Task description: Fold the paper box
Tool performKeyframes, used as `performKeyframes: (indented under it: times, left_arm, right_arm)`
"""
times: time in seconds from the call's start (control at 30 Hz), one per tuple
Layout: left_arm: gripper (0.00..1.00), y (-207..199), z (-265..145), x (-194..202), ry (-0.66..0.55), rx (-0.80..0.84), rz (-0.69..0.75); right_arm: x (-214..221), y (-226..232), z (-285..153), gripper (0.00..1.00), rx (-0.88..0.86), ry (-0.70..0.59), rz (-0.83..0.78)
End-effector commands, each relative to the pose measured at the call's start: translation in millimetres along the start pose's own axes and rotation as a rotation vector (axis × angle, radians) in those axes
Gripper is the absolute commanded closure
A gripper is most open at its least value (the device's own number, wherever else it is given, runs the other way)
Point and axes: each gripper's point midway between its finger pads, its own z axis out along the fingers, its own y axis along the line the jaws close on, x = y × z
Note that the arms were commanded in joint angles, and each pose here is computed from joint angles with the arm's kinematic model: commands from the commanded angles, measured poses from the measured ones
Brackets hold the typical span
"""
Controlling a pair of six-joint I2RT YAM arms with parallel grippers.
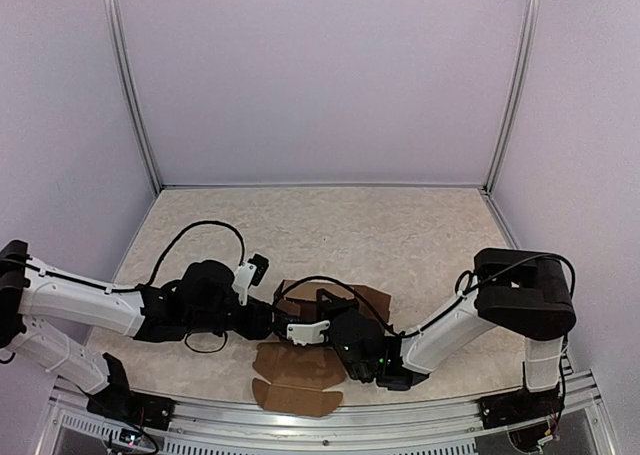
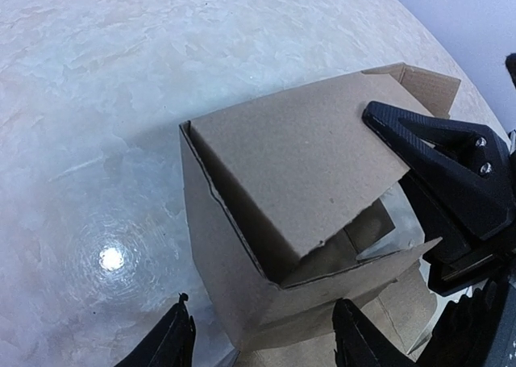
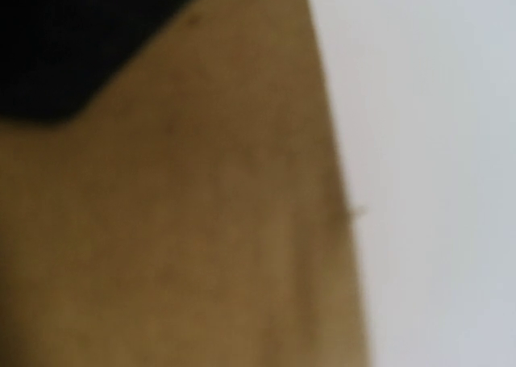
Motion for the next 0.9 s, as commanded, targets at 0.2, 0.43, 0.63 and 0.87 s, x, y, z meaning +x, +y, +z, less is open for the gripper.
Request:
performKeyframes:
  times: [0.2, 0.43, 0.63, 0.87]
  left_arm:
    - [0.43, -9, 4, 7, 0.006, 0.011, 0.016]
    - [0.43, -11, 5, 10, 0.01, 0.006, 0.017]
    - [0.46, -15, 8, 13, 0.019, 0.004, 0.026]
    - [0.47, -12, 5, 19, 0.004, -0.005, 0.033]
  right_arm:
    - [-9, 13, 0, 1.0, -0.009, 0.014, 0.002]
    - [-12, 22, -6, 1.0, -0.019, 0.008, 0.001]
    - [-12, 18, -9, 1.0, -0.012, 0.011, 0.018]
    - [-9, 19, -13, 1.0, -0.038, -0.008, 0.064]
